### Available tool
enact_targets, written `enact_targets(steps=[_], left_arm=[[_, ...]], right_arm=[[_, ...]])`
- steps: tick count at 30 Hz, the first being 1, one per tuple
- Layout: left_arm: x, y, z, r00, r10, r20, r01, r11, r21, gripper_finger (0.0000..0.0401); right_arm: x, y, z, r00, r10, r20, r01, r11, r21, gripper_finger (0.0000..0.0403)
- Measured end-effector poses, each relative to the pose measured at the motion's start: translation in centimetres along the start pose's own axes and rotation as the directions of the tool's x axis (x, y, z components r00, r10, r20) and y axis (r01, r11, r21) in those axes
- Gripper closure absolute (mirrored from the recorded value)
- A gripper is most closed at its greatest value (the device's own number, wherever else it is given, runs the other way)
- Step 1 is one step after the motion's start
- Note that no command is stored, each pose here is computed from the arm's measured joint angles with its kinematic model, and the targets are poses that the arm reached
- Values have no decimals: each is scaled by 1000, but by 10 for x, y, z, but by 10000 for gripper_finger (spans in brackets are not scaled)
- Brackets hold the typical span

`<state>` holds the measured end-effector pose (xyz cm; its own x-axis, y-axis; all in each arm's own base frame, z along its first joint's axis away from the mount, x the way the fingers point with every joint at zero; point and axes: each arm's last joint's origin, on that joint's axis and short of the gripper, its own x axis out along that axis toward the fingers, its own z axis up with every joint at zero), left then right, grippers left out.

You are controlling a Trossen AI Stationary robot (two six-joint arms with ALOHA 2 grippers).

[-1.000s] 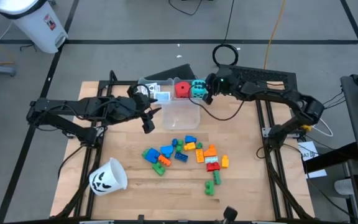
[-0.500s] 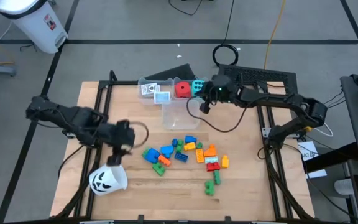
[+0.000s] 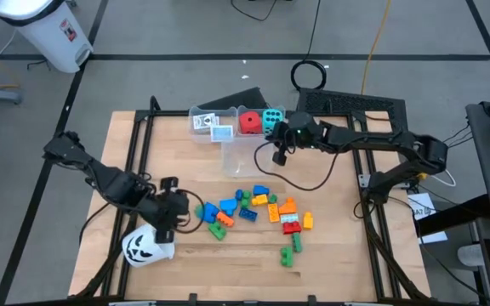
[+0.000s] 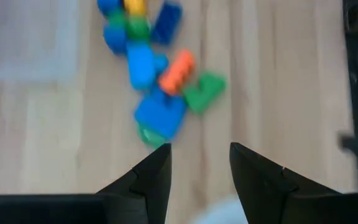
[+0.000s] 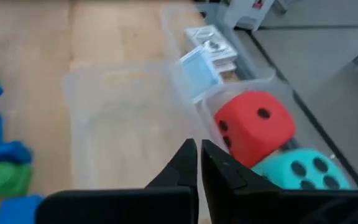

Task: Pick & Place Toys
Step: Put the right yellow game piece into the bottom transparent bin

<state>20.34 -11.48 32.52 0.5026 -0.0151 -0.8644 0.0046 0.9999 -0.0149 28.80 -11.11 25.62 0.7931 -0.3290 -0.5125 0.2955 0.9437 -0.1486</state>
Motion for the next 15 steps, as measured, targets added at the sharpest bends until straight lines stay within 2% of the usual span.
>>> enact_targets(steps=[6,11,15], left_arm=[[24,10,-7,961,-111,252,80,988,130,233],[52,41,-25,925,-60,375,34,997,75,233],[66,62,-35,872,-12,490,-4,999,32,233]], right_arm=[[-17,8,-2,997,33,-63,-31,999,31,400],[-41,23,-1,991,87,-105,-86,996,9,391],[-61,40,0,981,145,-128,-144,989,14,375]])
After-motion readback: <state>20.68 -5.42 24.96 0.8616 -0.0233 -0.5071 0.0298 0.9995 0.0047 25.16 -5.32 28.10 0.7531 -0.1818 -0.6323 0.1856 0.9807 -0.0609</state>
